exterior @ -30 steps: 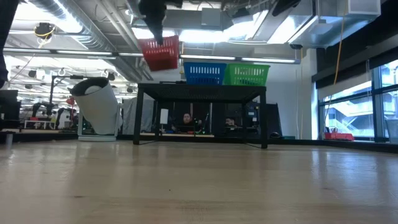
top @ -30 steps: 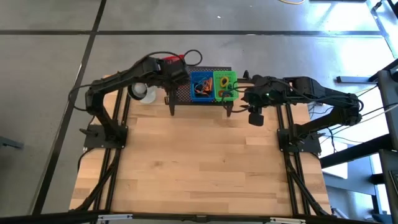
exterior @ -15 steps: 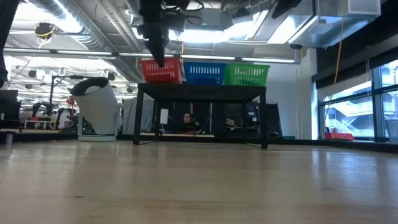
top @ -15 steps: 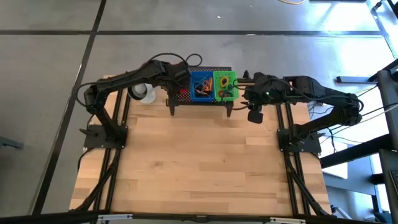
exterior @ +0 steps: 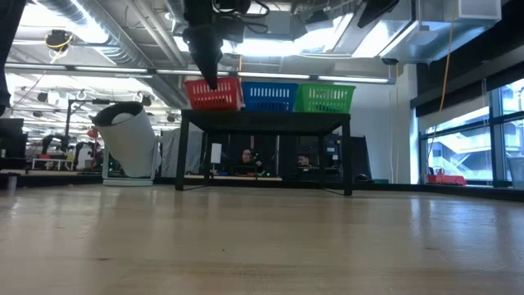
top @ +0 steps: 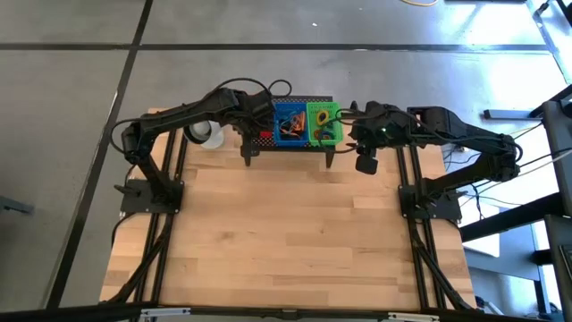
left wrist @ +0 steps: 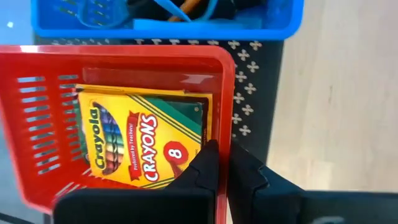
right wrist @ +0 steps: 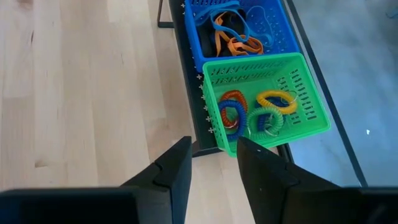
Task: Pick & Place Office Desk Supplies
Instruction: Put the red bin on the shelf
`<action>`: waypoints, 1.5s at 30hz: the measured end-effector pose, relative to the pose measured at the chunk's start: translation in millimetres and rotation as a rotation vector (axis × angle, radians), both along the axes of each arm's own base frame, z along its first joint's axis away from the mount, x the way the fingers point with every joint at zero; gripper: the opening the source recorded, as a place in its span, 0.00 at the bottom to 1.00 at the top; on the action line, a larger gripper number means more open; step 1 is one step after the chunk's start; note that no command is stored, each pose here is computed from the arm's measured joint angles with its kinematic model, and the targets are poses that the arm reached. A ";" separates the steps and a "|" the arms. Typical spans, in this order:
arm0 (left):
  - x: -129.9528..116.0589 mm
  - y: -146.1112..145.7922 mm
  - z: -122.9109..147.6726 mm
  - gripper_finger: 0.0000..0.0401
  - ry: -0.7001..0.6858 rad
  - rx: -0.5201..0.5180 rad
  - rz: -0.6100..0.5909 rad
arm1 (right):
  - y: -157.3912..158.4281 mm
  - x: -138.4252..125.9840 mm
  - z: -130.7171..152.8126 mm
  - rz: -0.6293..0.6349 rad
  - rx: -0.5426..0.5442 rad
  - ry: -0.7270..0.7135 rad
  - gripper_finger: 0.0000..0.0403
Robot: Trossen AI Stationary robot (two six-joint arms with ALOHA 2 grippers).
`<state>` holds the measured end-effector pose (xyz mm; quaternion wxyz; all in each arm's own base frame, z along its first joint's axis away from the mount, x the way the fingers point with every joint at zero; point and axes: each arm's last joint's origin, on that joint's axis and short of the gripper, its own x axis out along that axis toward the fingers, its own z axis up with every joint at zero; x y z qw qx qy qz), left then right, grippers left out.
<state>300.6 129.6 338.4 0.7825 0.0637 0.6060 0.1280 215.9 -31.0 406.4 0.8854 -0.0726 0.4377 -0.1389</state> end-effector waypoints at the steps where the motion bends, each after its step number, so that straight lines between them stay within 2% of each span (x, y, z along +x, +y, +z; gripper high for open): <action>1: -0.5 -0.4 -0.2 0.02 0.003 -0.008 0.000 | -0.2 0.0 0.0 -0.001 0.000 0.000 0.32; 6: -1.6 -3.6 -1.0 0.04 0.017 -0.030 0.014 | -0.2 0.0 0.0 0.002 -0.002 0.001 0.32; 31: 5.0 -19.6 -0.9 0.06 0.025 -0.017 -0.070 | -0.2 0.0 0.0 0.012 -0.009 0.005 0.32; 37: 5.8 -22.0 -0.6 0.12 0.038 0.026 -0.054 | -0.2 0.0 0.0 0.012 -0.009 0.005 0.32; 45: 7.1 -25.7 -0.6 0.24 0.027 0.022 -0.023 | -0.1 0.0 0.0 0.012 -0.009 0.005 0.32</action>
